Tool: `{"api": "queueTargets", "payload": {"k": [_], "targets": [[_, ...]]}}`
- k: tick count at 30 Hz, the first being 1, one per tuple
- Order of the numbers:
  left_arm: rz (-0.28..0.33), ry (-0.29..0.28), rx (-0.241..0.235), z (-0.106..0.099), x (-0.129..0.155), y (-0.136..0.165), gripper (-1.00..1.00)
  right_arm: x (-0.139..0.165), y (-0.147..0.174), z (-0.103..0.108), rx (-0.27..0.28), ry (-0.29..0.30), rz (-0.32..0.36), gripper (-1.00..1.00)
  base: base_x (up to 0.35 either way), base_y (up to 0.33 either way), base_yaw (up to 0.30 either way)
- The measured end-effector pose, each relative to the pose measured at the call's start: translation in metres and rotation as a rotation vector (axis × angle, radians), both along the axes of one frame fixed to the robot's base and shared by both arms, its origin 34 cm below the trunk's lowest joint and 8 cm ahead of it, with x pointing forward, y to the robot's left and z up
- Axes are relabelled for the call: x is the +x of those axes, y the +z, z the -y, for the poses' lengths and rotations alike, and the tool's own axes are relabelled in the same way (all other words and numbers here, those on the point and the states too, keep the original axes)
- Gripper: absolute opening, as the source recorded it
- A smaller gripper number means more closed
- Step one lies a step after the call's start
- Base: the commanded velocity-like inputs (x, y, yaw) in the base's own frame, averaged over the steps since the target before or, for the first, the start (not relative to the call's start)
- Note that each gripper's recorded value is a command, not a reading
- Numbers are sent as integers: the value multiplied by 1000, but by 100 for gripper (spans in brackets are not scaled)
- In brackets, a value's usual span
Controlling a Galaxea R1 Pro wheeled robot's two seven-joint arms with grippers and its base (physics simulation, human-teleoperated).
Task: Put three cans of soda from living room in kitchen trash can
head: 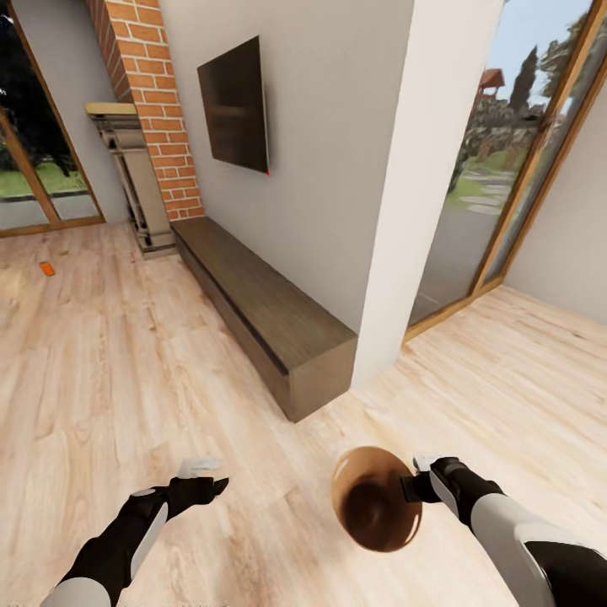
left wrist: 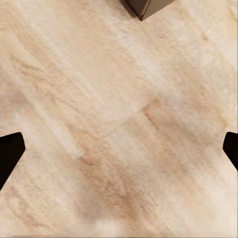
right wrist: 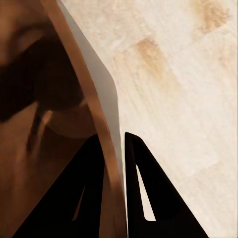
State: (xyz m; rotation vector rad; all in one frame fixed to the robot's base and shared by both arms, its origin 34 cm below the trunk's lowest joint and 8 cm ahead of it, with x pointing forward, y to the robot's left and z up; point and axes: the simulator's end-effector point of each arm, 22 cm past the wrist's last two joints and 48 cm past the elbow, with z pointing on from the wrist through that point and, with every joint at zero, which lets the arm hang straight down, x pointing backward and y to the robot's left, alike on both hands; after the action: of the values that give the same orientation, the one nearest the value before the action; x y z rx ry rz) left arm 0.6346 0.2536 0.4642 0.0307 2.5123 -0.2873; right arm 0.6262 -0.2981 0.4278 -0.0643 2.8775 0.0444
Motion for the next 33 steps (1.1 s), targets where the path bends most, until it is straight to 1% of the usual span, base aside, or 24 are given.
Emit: {"api": "queueTargets", "payload": {"k": [10,18,21,23,25,27,30,33], "targets": [[-2,0,0,0,0,-1,100,0,-1,0,1,0,2,-100,15,285,30],[-2,0,1,-1,0,-1,100,0,-1,0,1,-2,2,-100,136,279,1],[-1,0,1,-1,0,-1,100,0,-1,-1,11,-12,2,-100,52,75,27],[-2,0,0,0,0,-1,100,-4,-4,-1,-6,12,-7,-100,25,36,98],[-4,0,1,0,-1,-2,100,-5,-5,-5,-4,20,-9,-100,9,13,164],[-5,0,1,0,-1,-3,100,-7,-7,-6,-1,20,-12,-100,5,8,182],[-7,0,0,0,-2,-4,100,-9,-9,-6,-12,36,-18,-100,2,3,195],[-9,0,0,0,-2,-5,100,-9,-10,-8,-5,30,-19,-100,1,1,201]]}}
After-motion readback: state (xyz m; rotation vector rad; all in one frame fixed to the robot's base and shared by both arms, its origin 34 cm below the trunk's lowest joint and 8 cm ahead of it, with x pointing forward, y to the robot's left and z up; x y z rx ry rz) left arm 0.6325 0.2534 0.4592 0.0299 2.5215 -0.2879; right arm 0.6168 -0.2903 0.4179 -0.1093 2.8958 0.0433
